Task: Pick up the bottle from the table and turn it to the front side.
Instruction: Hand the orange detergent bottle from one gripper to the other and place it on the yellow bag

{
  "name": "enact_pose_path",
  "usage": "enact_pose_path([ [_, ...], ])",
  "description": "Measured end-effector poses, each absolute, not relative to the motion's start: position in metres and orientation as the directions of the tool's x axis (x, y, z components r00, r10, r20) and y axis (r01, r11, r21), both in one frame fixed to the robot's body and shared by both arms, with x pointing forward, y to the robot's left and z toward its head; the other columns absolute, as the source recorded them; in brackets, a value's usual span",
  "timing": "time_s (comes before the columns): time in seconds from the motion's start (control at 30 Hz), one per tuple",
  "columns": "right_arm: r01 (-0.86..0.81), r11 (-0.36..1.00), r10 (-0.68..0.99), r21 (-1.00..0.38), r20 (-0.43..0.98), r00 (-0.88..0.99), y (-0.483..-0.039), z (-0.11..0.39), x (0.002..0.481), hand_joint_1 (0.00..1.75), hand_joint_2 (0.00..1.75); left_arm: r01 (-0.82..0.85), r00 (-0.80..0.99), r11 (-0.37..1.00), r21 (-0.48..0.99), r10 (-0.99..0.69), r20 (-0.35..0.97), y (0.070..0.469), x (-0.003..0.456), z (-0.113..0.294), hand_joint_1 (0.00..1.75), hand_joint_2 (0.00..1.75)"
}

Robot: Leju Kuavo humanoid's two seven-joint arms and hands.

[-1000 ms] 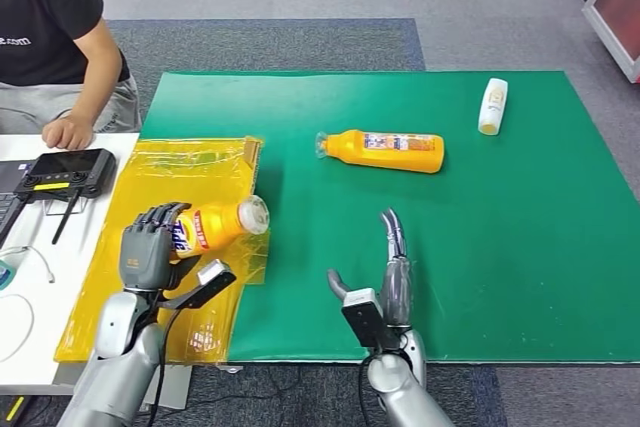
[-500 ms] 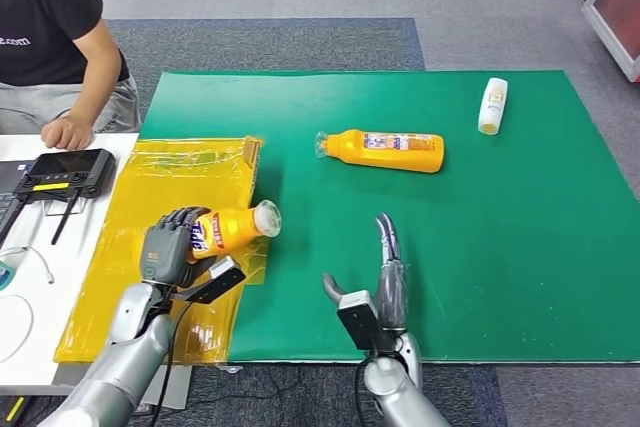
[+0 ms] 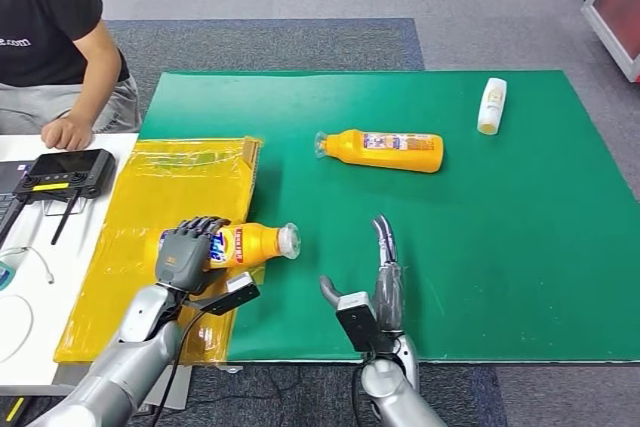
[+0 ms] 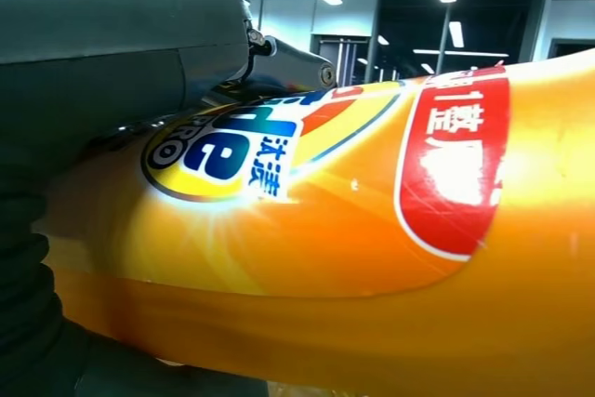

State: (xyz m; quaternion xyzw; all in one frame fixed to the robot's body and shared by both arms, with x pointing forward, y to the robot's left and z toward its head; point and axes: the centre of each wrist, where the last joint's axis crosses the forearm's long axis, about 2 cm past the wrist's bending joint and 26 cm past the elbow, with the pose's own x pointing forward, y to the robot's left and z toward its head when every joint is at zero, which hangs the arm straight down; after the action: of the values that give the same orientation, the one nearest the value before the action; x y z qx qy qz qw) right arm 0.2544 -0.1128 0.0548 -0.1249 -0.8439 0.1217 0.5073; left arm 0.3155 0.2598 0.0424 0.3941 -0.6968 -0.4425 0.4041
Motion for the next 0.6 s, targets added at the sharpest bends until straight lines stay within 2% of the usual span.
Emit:
enact_pose_path([
  [0.27, 0.091, 0.941, 0.331, -0.326, 0.831, -0.447, -0.113, 0.0543, 0.2541, 0.0, 1.75, -0.188, -0.35, 0.313, 0.931, -0.907, 0.235, 0.2612, 0.3184, 0.0431, 1.75, 1.75],
  [0.33, 0.091, 0.941, 0.332, -0.326, 0.831, -0.446, -0.1132, 0.0539, 0.254, 0.0, 1.75, -0.189, -0.344, 0.311, 0.931, -0.909, 0.234, 0.262, 0.3189, 0.0434, 1.45, 1.75],
  [0.37, 0.091, 0.941, 0.332, -0.327, 0.832, -0.445, -0.1133, 0.0537, 0.254, 0.0, 1.75, -0.19, -0.341, 0.31, 0.931, -0.911, 0.234, 0.2625, 0.3192, 0.0437, 1.2, 1.75],
  [0.4, 0.091, 0.94, 0.333, -0.327, 0.832, -0.444, -0.1135, 0.0534, 0.2539, 0.0, 1.75, -0.192, -0.338, 0.31, 0.931, -0.912, 0.234, 0.2631, 0.3197, 0.044, 0.85, 1.75],
  [0.47, 0.091, 0.94, 0.334, -0.329, 0.833, -0.442, -0.1138, 0.0529, 0.2538, 0.0, 1.75, -0.195, -0.331, 0.31, 0.93, -0.914, 0.235, 0.2645, 0.3206, 0.0446, 0.41, 1.75],
  [0.5, 0.091, 0.94, 0.335, -0.329, 0.833, -0.441, -0.114, 0.0525, 0.2538, 0.0, 1.75, -0.196, -0.328, 0.312, 0.93, -0.914, 0.238, 0.2651, 0.3209, 0.0447, 0.27, 1.75],
  [0.6, 0.09, 0.94, 0.335, -0.33, 0.835, -0.436, -0.1144, 0.0515, 0.2534, 0.0, 1.75, -0.197, -0.314, 0.319, 0.927, -0.916, 0.248, 0.2672, 0.3211, 0.0444, 0.25, 1.75],
])
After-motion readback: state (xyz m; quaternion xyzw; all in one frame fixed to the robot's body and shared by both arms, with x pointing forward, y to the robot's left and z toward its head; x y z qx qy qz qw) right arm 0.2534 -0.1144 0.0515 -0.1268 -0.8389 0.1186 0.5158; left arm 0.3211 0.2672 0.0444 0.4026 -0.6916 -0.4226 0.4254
